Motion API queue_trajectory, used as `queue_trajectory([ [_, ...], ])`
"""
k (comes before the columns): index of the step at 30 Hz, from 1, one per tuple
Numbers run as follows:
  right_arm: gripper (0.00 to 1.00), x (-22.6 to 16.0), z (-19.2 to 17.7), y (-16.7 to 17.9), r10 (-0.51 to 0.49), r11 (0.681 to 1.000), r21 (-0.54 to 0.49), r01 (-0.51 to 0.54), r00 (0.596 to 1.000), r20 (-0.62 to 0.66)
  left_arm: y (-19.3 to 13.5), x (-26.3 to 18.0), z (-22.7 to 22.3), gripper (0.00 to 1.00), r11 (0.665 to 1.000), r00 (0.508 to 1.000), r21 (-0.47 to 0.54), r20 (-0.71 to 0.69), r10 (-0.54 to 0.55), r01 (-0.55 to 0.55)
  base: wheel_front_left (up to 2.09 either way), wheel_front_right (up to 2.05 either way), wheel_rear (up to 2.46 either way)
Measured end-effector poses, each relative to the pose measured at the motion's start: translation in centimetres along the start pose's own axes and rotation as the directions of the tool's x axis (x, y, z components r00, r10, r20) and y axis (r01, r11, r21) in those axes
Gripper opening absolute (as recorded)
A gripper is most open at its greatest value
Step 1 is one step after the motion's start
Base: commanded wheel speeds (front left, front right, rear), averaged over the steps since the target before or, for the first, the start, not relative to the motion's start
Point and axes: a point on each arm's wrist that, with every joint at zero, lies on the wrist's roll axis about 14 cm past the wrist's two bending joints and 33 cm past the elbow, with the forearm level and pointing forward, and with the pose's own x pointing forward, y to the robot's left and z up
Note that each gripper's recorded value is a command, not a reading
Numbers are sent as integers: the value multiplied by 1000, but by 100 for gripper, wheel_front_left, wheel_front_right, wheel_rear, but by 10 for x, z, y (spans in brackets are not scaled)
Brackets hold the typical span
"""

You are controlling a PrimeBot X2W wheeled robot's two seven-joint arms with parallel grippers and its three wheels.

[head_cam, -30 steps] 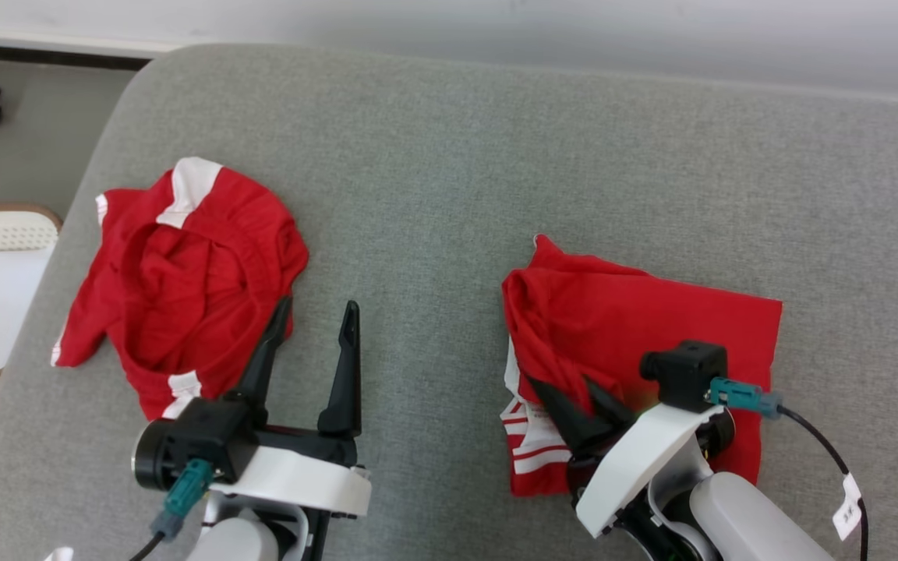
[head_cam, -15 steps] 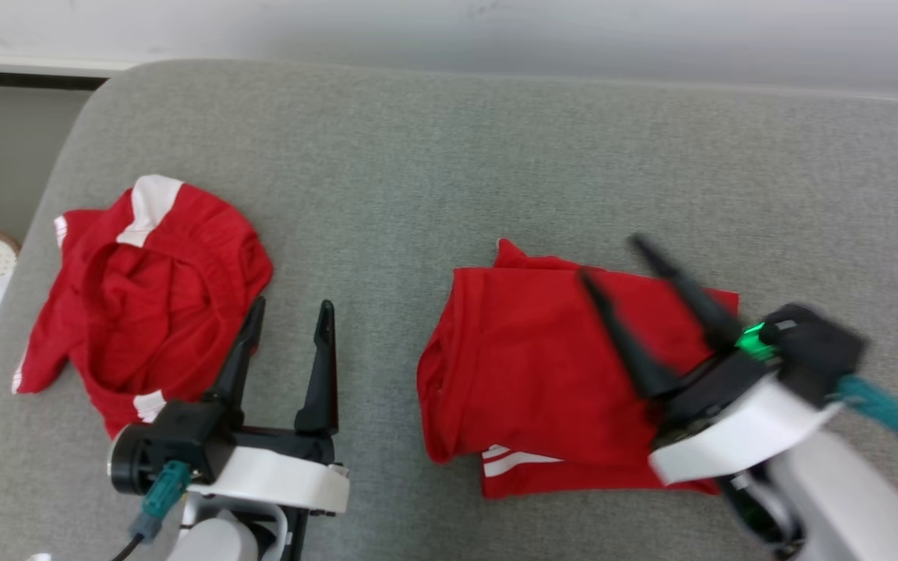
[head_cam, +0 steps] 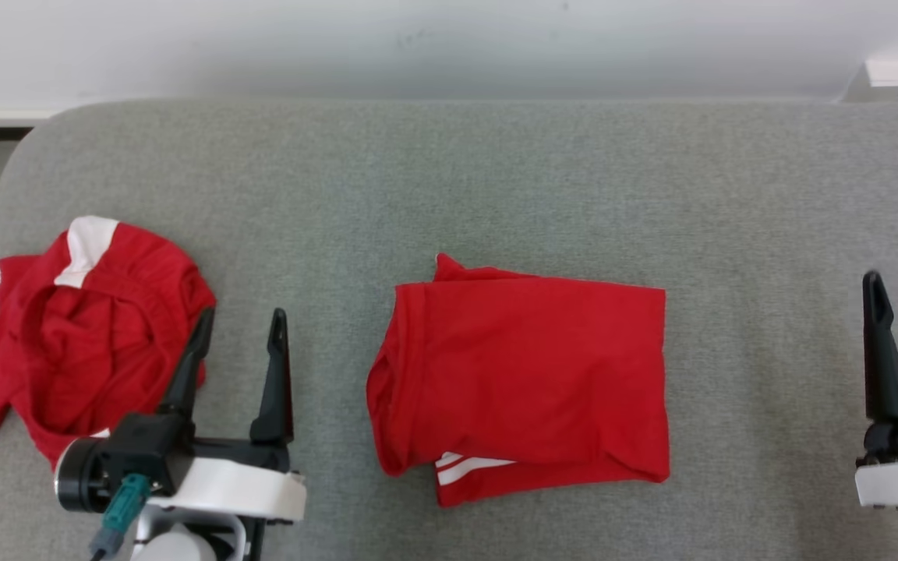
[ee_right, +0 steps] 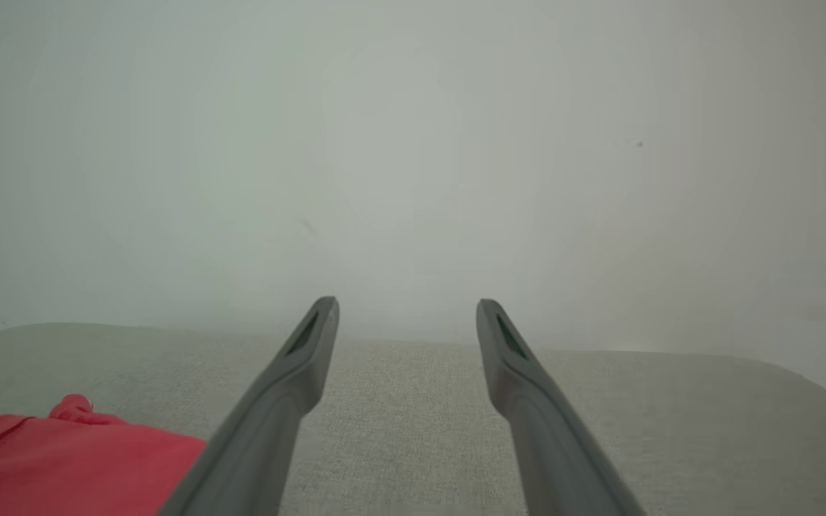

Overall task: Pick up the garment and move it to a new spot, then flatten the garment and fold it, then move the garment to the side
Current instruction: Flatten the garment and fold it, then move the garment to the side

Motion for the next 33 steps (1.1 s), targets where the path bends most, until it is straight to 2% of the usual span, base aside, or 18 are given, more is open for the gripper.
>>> queue_trajectory([
  [5, 100, -26, 0, -3, -36, 999, 7, 37, 998, -42, -3, -9, 0, 100, 1000, 1000, 11, -14, -16, 16, 0, 0, 0],
  [16, 100, -66, 2, 11, -41, 998, 47, 45, 995, -87, -11, -36, 5, 100, 999, 999, 5, -32, -43, 43, 0, 0, 0],
  [33, 100, -85, 13, 16, -46, 998, 40, 50, 994, -98, -4, -50, 13, 100, 999, 999, 16, -11, -36, 36, 0, 0, 0],
])
